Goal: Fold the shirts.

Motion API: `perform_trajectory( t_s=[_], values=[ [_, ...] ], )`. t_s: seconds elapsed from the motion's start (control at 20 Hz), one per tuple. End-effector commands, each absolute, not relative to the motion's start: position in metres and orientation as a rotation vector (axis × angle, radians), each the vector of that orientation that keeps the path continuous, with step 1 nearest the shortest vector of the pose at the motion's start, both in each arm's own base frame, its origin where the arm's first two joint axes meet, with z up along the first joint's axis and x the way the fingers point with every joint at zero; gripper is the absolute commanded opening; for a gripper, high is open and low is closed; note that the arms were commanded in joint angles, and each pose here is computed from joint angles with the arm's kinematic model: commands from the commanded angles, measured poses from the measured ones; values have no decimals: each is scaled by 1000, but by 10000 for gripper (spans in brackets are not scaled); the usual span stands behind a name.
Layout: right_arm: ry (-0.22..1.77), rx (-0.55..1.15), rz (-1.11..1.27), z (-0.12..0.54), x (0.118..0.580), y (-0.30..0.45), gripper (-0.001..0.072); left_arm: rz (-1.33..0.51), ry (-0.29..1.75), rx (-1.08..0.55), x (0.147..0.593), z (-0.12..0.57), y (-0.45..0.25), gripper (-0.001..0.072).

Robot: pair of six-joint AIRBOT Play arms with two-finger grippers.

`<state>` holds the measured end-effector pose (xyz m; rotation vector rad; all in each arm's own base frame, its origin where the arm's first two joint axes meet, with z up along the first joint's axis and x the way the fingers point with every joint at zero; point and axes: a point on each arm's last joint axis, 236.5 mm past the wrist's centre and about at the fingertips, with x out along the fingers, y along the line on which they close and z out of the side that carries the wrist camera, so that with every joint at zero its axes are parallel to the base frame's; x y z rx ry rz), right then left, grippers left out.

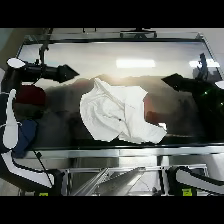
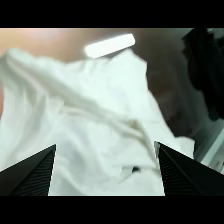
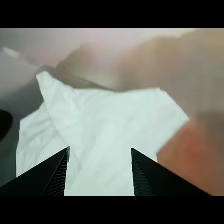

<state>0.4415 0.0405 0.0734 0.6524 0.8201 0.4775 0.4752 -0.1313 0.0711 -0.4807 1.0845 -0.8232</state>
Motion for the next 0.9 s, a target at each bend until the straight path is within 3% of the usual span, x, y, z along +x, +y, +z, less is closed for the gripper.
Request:
perform_trajectory(
  t_s=[0.0, 0.15, 0.25, 0.45, 0.7, 0.75, 0.85],
  values=[
    [1048, 762, 466, 35, 367, 23, 429, -736, 1453, -513, 401, 6, -98, 710],
    [1182, 799, 309, -8, 305, 7, 442, -714, 1578, -591, 346, -44, -113, 710],
    [1292, 818, 145, -40, 267, -5, 597, -692, 1630, -619, 318, -73, -123, 709],
    [1390, 843, -16, -83, 226, -8, 595, -681, 1671, -570, 294, -103, -149, 693],
    [1390, 908, -1, -104, 214, 14, 594, -691, 1595, -451, 311, -108, -177, 690],
    [1387, 910, 0, -107, 213, 15, 594, -694, 1571, -434, 318, -107, -182, 622],
    [1364, 921, 15, -109, 215, 19, 592, -699, 1526, -403, 331, -102, -188, 211]
  ],
)
